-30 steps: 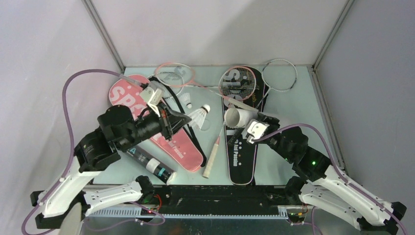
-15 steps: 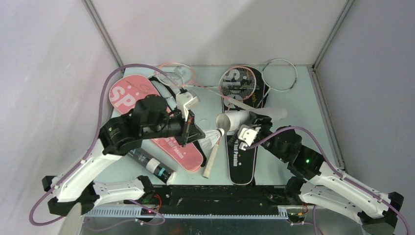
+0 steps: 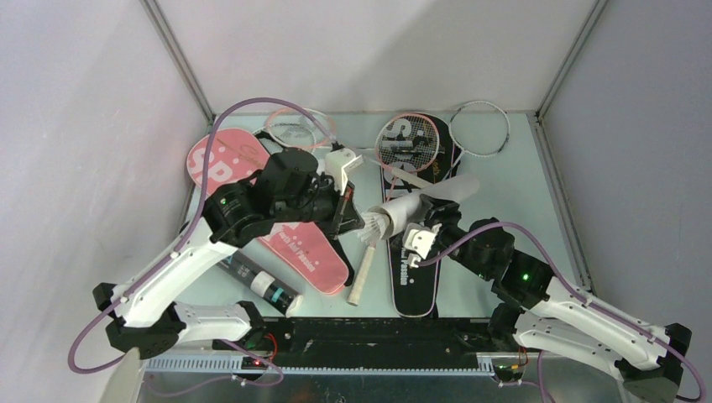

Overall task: Pack up the badminton gear
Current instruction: Place the shuttlecock at the shuttle tube.

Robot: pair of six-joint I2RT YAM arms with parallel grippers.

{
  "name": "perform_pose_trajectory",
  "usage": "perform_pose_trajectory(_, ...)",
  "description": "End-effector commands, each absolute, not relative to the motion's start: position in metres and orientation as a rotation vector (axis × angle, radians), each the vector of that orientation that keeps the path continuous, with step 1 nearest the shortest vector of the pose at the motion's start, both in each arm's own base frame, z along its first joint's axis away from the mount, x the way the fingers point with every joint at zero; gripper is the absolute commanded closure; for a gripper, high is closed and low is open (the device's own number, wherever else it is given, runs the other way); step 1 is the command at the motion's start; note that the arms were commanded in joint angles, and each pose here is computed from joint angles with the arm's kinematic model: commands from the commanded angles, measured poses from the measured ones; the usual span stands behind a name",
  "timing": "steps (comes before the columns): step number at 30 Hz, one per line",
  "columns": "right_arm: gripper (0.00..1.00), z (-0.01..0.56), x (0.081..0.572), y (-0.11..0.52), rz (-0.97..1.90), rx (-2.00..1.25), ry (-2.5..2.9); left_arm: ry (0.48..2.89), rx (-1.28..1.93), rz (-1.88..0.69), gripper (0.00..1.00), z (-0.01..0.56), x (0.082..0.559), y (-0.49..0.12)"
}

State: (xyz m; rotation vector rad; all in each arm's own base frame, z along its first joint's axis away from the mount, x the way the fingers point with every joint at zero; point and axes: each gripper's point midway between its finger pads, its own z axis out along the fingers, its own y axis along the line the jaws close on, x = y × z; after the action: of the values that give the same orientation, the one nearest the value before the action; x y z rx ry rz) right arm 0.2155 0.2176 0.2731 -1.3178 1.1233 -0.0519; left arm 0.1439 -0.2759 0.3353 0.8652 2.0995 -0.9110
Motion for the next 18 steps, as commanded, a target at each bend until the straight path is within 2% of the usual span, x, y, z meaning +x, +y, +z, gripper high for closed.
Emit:
perform_pose_trajectory(1,0.47,0.294,0.218,0.221,-0.065,-1.269,1.064,2.030,0.819,-0.932,1.00,0.360,0.153,-0.279)
perform_pose_trajectory(4,0.47,0.294,0.217,0.221,-0.046,-1.254,1.074,2.033,0.810,-0.924,0.95,0.359,0.156,-0.280)
perform_pose_trajectory(8,0.47,0.297,0.215,0.224,-0.016,-1.236,1.077,2.043,0.793,-0.920,0.66,0.352,0.161,-0.284)
perform_pose_trajectory(9,0.47,0.297,0.215,0.224,-0.013,-1.235,1.077,2.038,0.779,-0.906,0.55,0.352,0.163,-0.282)
perform_pose_trajectory(11,0.47,0.299,0.214,0.224,-0.006,-1.224,1.076,2.021,0.755,-0.884,0.43,0.351,0.168,-0.280)
perform_pose_trajectory(15,0.47,0.304,0.212,0.225,0.014,-1.207,1.053,2.016,0.723,-0.843,0.34,0.343,0.177,-0.278)
perform_pose_trajectory(18,0.47,0.311,0.209,0.226,0.039,-1.188,1.036,2.029,0.731,-0.839,0.32,0.335,0.181,-0.284)
